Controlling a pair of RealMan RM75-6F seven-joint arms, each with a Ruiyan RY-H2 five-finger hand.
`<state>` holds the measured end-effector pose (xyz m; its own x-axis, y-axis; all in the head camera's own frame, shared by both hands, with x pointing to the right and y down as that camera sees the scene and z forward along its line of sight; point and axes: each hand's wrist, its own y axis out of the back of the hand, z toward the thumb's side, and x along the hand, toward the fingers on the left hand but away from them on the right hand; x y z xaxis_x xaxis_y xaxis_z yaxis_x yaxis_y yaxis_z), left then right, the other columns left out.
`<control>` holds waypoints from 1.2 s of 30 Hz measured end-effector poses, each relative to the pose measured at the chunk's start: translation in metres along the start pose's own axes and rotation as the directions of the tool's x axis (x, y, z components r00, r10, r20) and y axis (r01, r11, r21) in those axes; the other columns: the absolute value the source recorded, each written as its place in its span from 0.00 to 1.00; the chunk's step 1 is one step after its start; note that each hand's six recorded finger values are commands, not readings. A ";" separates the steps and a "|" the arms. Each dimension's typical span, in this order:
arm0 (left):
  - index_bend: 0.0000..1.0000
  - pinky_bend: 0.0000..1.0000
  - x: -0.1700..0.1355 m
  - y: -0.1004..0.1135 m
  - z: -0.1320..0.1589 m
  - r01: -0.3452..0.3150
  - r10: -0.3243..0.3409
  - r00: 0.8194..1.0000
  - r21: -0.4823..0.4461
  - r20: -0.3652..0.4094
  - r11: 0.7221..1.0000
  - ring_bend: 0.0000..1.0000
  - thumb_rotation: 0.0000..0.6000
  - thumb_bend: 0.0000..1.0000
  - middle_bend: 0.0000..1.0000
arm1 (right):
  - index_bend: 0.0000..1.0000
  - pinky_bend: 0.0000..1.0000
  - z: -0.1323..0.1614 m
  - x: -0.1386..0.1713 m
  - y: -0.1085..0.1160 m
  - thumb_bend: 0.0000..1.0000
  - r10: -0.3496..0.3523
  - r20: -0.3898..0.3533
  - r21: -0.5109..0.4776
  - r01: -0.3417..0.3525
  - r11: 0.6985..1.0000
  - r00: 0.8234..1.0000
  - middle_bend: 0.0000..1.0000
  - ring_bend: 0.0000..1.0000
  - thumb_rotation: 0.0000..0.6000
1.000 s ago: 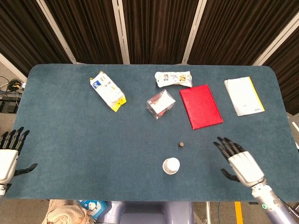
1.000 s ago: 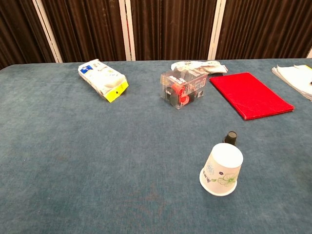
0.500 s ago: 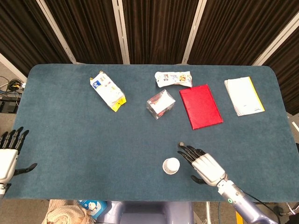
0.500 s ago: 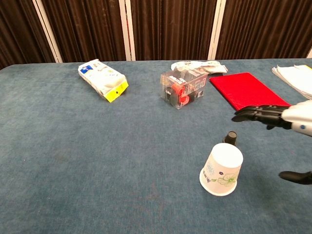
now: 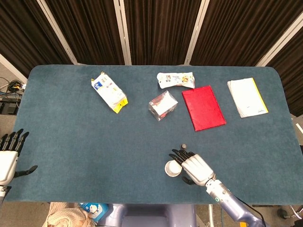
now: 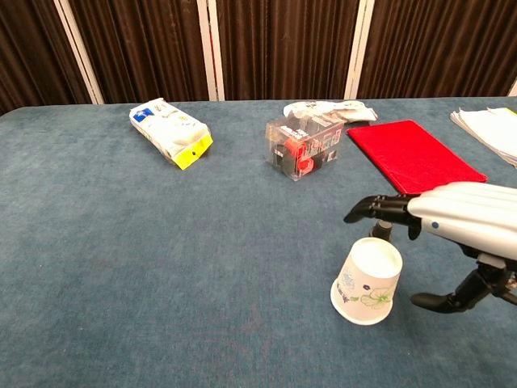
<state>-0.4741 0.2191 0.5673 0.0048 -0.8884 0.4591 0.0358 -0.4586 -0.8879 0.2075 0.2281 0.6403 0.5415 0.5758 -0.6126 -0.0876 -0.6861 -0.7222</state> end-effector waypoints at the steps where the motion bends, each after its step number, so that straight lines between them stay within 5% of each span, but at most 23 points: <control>1: 0.00 0.00 0.000 0.000 0.000 0.000 0.000 1.000 0.000 -0.001 1.000 0.00 1.00 0.00 0.00 | 0.17 0.35 0.000 -0.001 -0.001 0.31 0.002 0.001 0.001 -0.002 1.000 1.000 0.14 0.18 1.00; 8: 0.00 0.00 0.001 -0.001 -0.001 0.003 -0.003 1.000 -0.003 -0.008 1.000 0.00 1.00 0.00 0.00 | 0.47 0.54 0.005 -0.006 -0.006 0.42 -0.013 0.003 -0.016 0.013 1.000 1.000 0.36 0.41 1.00; 11: 0.00 0.00 0.001 -0.001 -0.001 0.004 -0.004 1.000 -0.006 -0.011 1.000 0.00 1.00 0.00 0.00 | 0.51 0.55 0.010 -0.008 -0.005 0.43 -0.038 -0.002 -0.028 0.038 0.999 0.999 0.38 0.42 1.00; 23: 0.00 0.00 0.001 -0.001 -0.001 0.006 -0.006 1.000 -0.011 -0.013 1.000 0.00 1.00 0.00 0.00 | 0.52 0.55 0.010 -0.013 0.007 0.43 -0.085 0.004 -0.012 0.085 0.996 0.996 0.38 0.42 1.00; 36: 0.00 0.00 0.000 -0.003 -0.001 0.016 -0.017 1.000 -0.018 -0.019 1.000 0.00 1.00 0.00 0.00 | 0.52 0.55 -0.038 -0.021 0.046 0.43 -0.219 0.148 0.043 0.215 0.976 0.964 0.38 0.42 1.00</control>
<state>-0.4753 0.2199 0.5696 -0.0144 -0.8809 0.4731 0.0182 -0.4733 -0.8807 0.2240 0.1672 0.6323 0.4175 0.7715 -0.4800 -0.0047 -0.5264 -0.8502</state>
